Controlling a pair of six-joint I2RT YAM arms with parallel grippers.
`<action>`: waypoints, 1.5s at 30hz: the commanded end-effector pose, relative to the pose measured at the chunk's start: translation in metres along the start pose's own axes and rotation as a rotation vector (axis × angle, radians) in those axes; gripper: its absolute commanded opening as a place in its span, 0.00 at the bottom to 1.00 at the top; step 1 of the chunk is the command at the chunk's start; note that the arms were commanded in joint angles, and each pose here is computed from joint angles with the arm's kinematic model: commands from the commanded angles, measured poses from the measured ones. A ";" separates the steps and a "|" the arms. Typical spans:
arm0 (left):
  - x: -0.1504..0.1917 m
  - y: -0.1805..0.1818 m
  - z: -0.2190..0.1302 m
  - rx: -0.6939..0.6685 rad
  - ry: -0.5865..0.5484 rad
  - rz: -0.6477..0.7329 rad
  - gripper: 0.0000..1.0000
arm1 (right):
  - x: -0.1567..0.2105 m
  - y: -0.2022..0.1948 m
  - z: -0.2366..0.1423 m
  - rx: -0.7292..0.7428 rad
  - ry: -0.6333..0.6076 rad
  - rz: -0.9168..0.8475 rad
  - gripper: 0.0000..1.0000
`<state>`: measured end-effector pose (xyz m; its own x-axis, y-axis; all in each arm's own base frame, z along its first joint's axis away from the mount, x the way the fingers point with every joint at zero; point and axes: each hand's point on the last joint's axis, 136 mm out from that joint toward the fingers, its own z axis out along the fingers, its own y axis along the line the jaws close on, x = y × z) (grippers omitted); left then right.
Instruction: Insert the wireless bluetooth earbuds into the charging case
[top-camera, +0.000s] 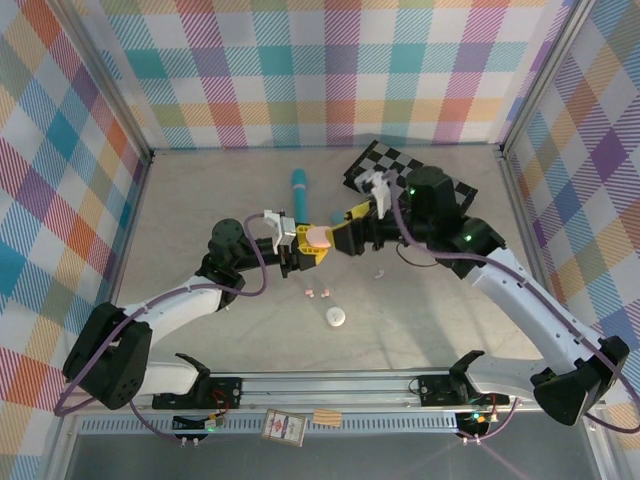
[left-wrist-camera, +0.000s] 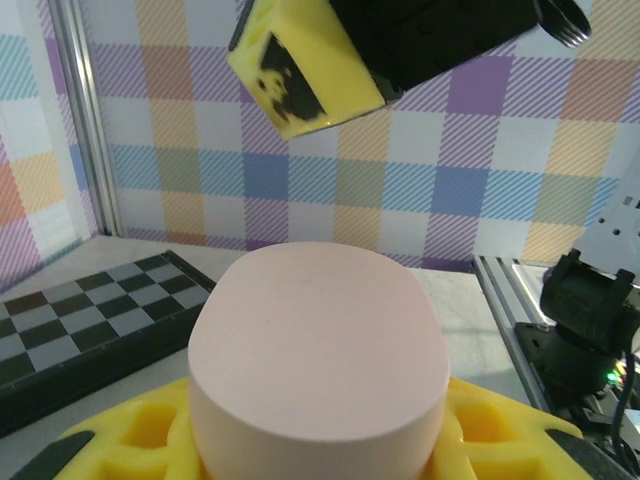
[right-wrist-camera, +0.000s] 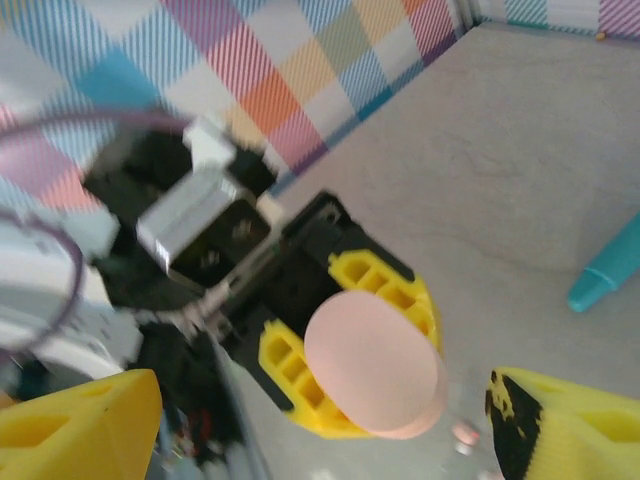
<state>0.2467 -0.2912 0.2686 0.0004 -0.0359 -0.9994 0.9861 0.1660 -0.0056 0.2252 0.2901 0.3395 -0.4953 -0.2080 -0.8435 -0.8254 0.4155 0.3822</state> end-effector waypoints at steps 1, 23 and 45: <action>0.003 -0.018 -0.003 0.064 0.023 -0.003 0.34 | 0.020 -0.006 0.001 0.076 0.080 -0.282 0.84; -0.006 -0.029 -0.002 0.108 0.034 0.012 0.34 | 0.040 -0.009 0.037 -0.005 0.157 -0.322 0.86; 0.000 -0.033 -0.004 0.119 0.049 0.030 0.35 | 0.014 -0.035 0.026 0.209 0.059 -0.332 0.85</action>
<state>0.2261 -0.2914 0.2524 -0.0486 0.0414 -0.9980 0.9941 0.0994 -0.0443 0.2417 0.3021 0.2922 -0.2429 -0.4468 -0.8610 -0.9057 0.4224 0.0363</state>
